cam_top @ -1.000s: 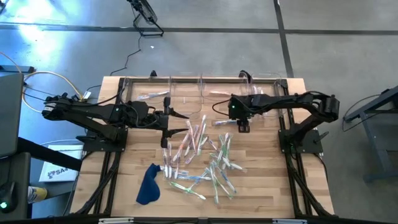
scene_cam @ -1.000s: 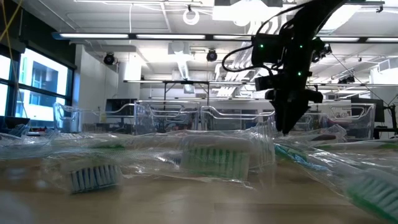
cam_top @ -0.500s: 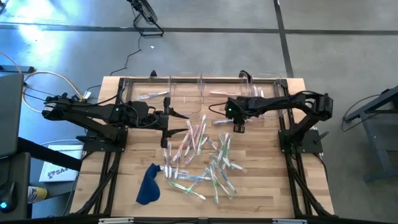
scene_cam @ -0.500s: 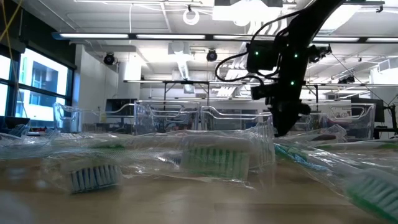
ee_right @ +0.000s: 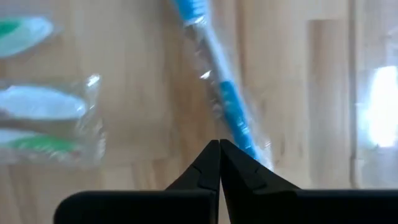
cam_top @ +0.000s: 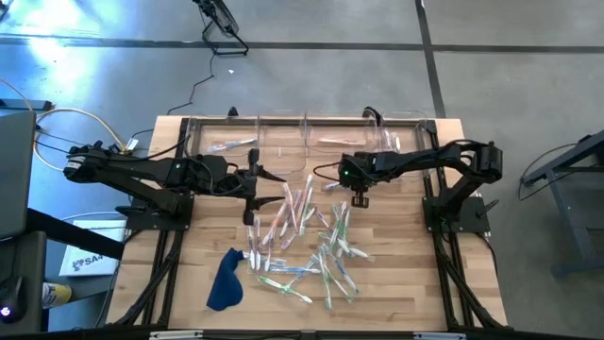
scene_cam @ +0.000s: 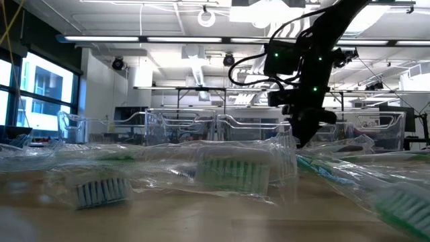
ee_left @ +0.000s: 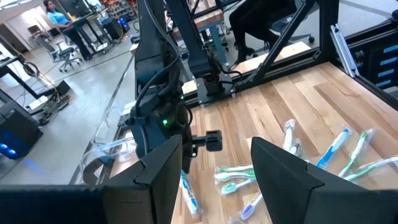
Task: Pick & Place Toothbrushes
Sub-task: Put the blue toothbrush into the left transparent bin
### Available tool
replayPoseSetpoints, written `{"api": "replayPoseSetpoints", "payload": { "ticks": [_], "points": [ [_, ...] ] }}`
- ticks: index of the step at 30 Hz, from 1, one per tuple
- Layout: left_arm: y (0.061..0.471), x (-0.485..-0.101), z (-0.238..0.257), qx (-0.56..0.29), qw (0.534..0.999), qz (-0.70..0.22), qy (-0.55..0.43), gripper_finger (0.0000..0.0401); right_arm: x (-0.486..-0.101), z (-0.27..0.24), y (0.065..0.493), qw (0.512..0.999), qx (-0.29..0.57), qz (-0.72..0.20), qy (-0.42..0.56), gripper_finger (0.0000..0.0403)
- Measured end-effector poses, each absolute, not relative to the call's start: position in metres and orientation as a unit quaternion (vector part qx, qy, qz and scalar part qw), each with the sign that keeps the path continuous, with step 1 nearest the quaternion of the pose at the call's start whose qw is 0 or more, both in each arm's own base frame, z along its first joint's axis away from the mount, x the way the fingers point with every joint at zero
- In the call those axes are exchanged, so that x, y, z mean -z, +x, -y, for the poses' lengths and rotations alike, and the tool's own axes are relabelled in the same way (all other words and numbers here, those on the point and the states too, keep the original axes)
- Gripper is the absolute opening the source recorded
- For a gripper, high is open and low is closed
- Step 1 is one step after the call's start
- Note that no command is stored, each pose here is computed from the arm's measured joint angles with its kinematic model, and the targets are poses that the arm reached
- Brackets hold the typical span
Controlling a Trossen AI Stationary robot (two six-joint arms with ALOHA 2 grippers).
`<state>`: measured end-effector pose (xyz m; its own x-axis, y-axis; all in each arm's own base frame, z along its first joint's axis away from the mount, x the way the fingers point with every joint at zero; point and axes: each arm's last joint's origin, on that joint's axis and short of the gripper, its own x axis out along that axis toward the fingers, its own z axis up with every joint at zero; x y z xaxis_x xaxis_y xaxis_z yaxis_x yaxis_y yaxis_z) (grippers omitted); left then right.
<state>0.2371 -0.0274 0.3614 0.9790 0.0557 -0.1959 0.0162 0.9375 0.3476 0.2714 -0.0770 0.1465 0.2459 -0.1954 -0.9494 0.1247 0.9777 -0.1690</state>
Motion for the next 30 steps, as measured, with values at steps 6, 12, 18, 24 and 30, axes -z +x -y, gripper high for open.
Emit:
{"api": "replayPoseSetpoints", "payload": {
  "ticks": [6,12,18,24,30],
  "points": [
    [0.237,-0.361,0.027,-0.01,0.979,-0.103,0.177,0.0187,-0.147,0.07,0.272,0.778,0.122,-0.612,-0.068,0.0002],
    [0.237,-0.361,0.027,-0.01,0.979,-0.103,0.177,0.0187,-0.15,0.079,0.283,0.803,0.155,-0.567,-0.101,0.0003],
    [0.237,-0.361,0.027,-0.01,0.979,-0.104,0.177,0.0187,-0.13,0.087,0.287,0.785,0.162,-0.587,-0.115,0.0002],
    [0.237,-0.361,0.027,-0.01,0.979,-0.104,0.177,0.0187,-0.122,0.083,0.288,0.775,0.145,-0.605,-0.109,0.0002],
    [0.237,-0.359,0.027,-0.008,0.977,-0.111,0.179,0.0187,-0.13,0.062,0.282,0.773,0.102,-0.622,-0.071,0.0002]
  ]
}}
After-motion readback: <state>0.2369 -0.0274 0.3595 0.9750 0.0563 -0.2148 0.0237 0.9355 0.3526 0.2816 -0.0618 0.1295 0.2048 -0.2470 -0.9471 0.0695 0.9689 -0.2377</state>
